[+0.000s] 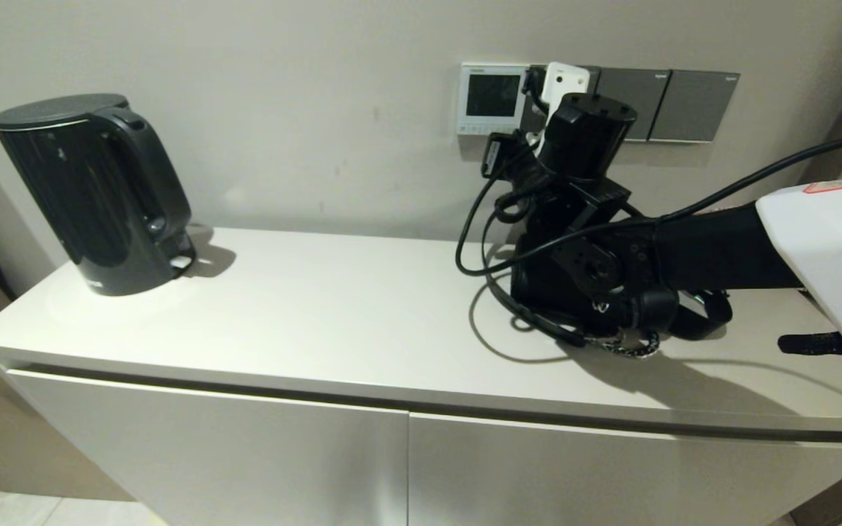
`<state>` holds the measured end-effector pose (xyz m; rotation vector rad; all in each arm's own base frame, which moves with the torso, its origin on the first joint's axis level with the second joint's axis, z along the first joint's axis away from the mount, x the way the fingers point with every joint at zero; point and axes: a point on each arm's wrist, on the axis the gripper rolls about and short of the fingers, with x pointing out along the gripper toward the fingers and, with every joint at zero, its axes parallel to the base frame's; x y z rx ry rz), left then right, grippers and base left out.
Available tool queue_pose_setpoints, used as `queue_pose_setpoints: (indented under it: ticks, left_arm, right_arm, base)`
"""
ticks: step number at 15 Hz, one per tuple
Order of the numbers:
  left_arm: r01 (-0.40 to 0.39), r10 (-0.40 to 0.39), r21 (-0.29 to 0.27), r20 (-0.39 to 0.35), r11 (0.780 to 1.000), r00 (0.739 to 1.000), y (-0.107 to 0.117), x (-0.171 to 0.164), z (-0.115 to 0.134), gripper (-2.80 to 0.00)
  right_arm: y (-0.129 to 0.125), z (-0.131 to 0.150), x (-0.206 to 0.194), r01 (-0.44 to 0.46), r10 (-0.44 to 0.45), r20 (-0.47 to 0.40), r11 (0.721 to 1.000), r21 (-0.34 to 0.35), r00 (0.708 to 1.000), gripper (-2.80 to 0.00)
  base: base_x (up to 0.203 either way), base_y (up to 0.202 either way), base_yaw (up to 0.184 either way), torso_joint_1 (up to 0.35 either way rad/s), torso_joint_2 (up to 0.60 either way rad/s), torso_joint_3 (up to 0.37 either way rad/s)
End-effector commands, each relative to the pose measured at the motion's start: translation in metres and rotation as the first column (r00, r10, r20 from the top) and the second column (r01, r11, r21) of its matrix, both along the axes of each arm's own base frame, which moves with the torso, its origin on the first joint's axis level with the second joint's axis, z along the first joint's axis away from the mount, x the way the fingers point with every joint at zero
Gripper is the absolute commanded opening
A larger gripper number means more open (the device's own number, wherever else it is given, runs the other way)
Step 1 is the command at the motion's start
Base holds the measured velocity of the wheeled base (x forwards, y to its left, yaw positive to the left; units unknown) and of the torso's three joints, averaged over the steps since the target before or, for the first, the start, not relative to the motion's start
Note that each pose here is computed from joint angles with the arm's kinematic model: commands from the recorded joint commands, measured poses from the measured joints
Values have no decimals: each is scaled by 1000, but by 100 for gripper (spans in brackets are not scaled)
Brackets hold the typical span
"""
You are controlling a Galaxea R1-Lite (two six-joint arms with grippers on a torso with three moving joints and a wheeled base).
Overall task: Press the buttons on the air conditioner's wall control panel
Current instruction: Turn on the central air conditioner
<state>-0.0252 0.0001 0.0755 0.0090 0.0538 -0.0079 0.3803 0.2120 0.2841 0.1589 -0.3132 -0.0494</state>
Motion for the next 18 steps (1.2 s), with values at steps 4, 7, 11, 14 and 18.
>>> queue_pose_setpoints:
  ticks: [4, 7, 11, 14, 18]
  left_arm:
    - [0, 0, 0, 0, 1000, 1000, 0, 0, 0, -280]
    - [0, 0, 0, -1, 1000, 1000, 0, 0, 0, -280]
    - [0, 0, 0, -1, 1000, 1000, 0, 0, 0, -280]
    - [1, -1, 0, -1, 1000, 1000, 0, 0, 0, -280]
    - [0, 0, 0, -1, 1000, 1000, 0, 0, 0, -280]
  right_arm:
    - [5, -5, 10, 3, -4, 20, 1000, 12, 1000, -280]
    - [6, 1, 10, 5, -7, 60, 999, 35, 998, -280]
    - [9, -4, 16, 7, -9, 58, 999, 31, 998, -280]
    - [8, -3, 14, 6, -8, 57, 1000, 31, 998, -280]
    - [6, 7, 1, -3, -1, 78, 999, 43, 997, -280]
  base:
    - [0, 0, 0, 0, 0, 0]
    - [0, 0, 0, 0, 0, 0]
    - [0, 0, 0, 0, 0, 0]
    - [0, 0, 0, 0, 0, 0]
    - [0, 0, 0, 0, 0, 0]
